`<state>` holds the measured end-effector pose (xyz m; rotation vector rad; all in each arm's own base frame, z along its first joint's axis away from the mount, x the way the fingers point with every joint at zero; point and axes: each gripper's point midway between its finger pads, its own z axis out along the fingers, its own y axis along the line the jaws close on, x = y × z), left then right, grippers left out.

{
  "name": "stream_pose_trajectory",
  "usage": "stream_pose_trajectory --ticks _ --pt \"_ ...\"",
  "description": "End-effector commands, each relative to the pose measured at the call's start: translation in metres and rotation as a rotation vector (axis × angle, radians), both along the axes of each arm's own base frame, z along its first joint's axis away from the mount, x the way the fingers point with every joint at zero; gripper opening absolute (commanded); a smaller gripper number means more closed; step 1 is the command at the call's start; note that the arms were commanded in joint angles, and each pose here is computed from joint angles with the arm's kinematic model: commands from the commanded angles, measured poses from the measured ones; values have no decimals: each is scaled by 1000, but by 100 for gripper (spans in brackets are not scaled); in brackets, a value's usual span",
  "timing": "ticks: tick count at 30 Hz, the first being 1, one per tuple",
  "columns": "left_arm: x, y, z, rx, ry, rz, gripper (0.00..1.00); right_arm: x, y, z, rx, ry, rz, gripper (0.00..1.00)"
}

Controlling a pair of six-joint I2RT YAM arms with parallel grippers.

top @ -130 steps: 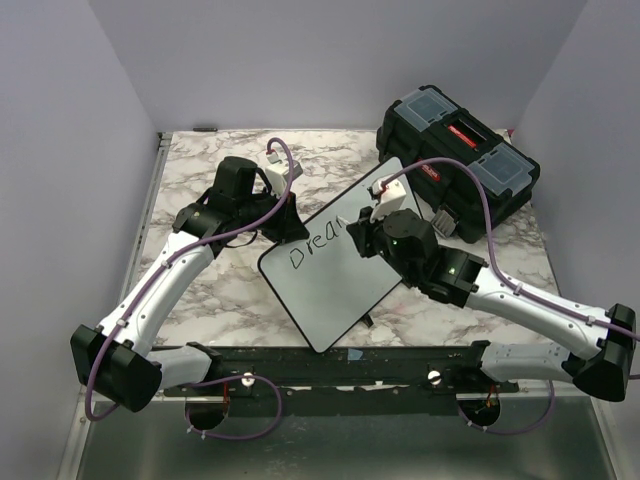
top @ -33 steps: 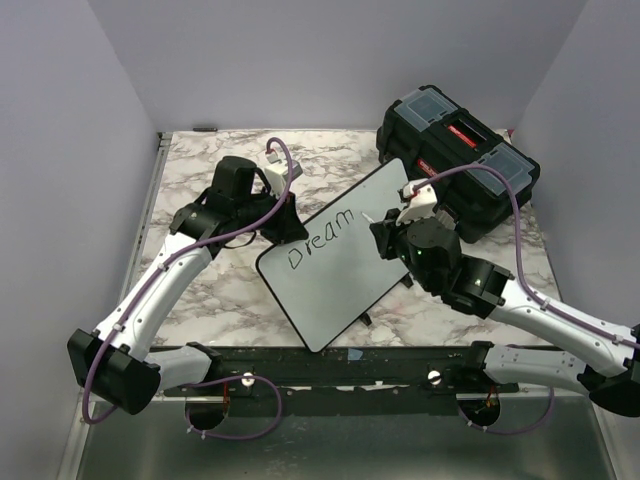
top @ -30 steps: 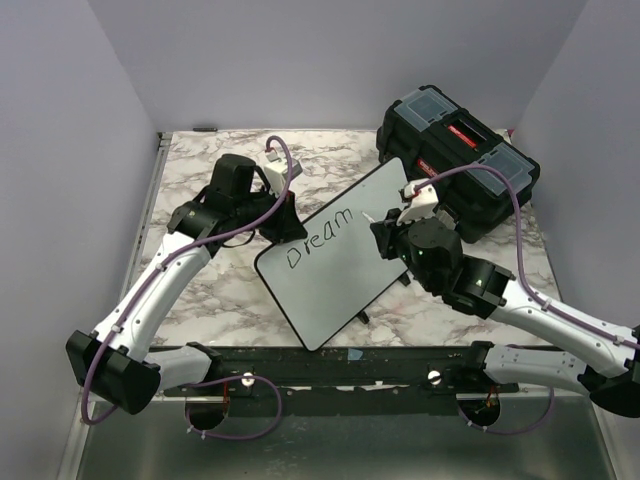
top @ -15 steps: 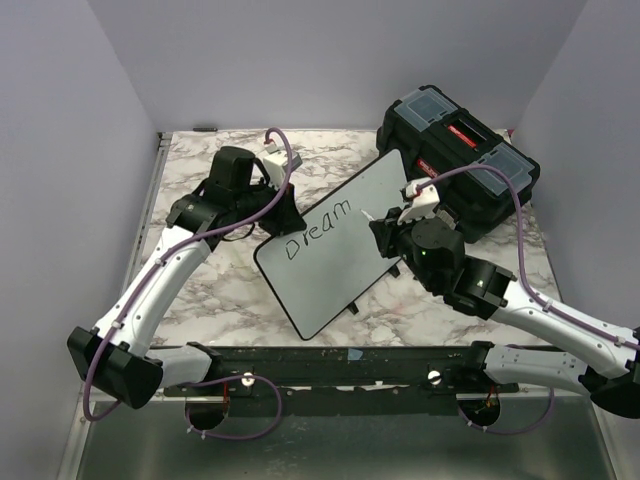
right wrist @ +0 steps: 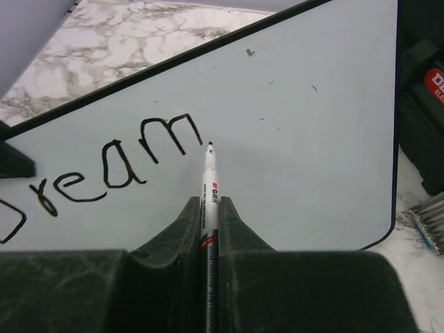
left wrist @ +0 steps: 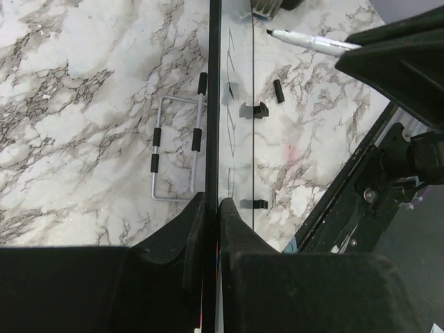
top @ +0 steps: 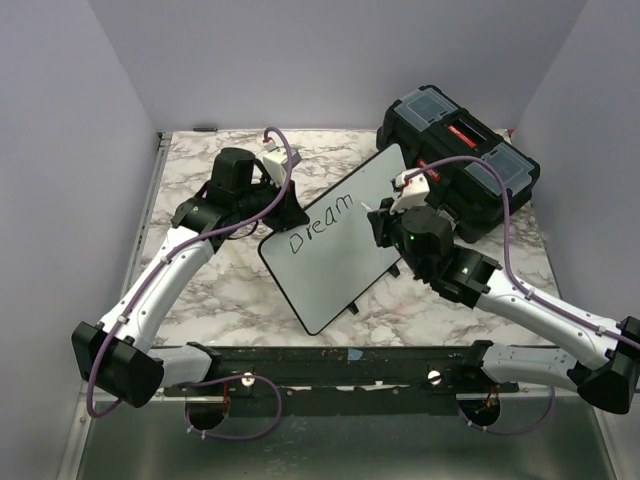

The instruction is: Write a sentence on the whiteboard

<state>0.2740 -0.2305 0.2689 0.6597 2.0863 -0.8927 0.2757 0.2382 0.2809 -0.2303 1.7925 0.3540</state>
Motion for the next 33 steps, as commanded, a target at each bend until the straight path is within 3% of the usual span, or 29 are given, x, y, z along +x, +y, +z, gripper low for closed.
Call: stream_pose_trajectory --ticks 1,22,33 --pt "0 7 -36 90 43 3 0 19 2 25 46 -41 10 1" --pt "4 9 -44 117 62 19 0 61 5 22 65 -15 13 1" --pt "4 8 -46 118 71 17 0 49 26 4 57 31 156 1"
